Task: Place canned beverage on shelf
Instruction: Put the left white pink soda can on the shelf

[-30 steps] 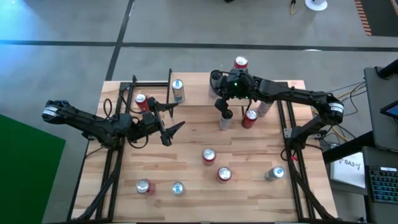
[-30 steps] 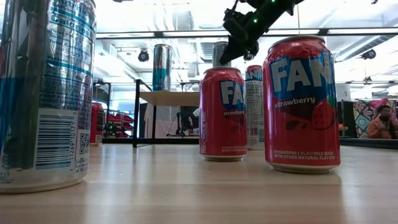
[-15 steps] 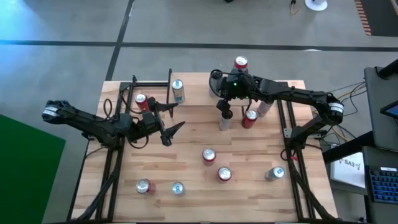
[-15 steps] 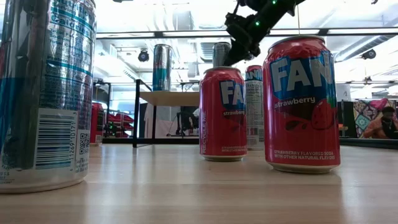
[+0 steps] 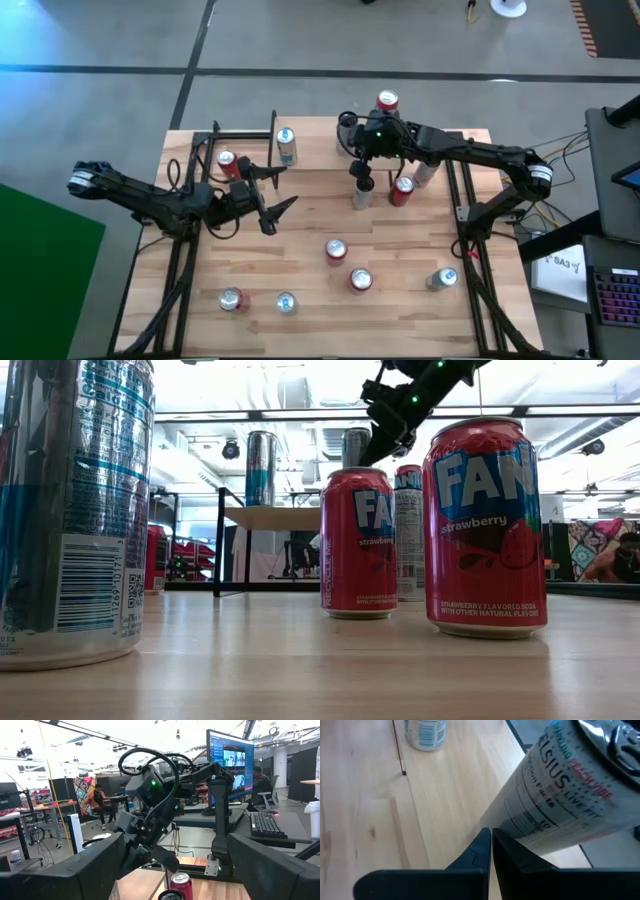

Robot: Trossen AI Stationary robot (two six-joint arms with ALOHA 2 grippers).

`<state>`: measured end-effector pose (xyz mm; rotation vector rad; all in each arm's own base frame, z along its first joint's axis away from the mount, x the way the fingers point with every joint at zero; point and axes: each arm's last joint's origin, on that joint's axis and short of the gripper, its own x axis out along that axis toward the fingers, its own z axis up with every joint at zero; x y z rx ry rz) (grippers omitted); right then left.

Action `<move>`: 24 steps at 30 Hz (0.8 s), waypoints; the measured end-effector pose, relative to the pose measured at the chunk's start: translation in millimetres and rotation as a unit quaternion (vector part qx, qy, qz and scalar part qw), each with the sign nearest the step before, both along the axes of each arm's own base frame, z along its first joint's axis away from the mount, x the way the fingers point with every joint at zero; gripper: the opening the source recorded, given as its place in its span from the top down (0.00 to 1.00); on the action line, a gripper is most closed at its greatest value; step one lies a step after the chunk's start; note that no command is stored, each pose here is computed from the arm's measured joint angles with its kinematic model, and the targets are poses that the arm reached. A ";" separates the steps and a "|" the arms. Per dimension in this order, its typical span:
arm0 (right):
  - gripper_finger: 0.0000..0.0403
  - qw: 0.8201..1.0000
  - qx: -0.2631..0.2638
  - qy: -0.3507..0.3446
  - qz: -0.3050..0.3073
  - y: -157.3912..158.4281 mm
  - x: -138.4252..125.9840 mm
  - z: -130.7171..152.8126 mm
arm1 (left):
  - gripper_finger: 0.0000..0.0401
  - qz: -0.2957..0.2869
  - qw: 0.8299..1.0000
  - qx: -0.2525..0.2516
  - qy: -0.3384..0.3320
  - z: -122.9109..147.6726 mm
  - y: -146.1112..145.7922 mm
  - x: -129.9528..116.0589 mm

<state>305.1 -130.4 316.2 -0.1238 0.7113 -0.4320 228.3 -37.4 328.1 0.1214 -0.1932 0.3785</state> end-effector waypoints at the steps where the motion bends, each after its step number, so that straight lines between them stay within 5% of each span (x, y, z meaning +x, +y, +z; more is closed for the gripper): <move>1: 0.98 1.000 -0.001 0.000 -0.002 -1.3 0.1 -0.5 | 0.16 0.000 1.000 0.000 0.000 0.0 0.0 0.0; 24: 0.98 0.999 -0.042 0.025 -0.014 -19.0 14.2 -19.4 | 0.16 0.003 1.000 -0.001 0.000 0.0 0.1 -0.1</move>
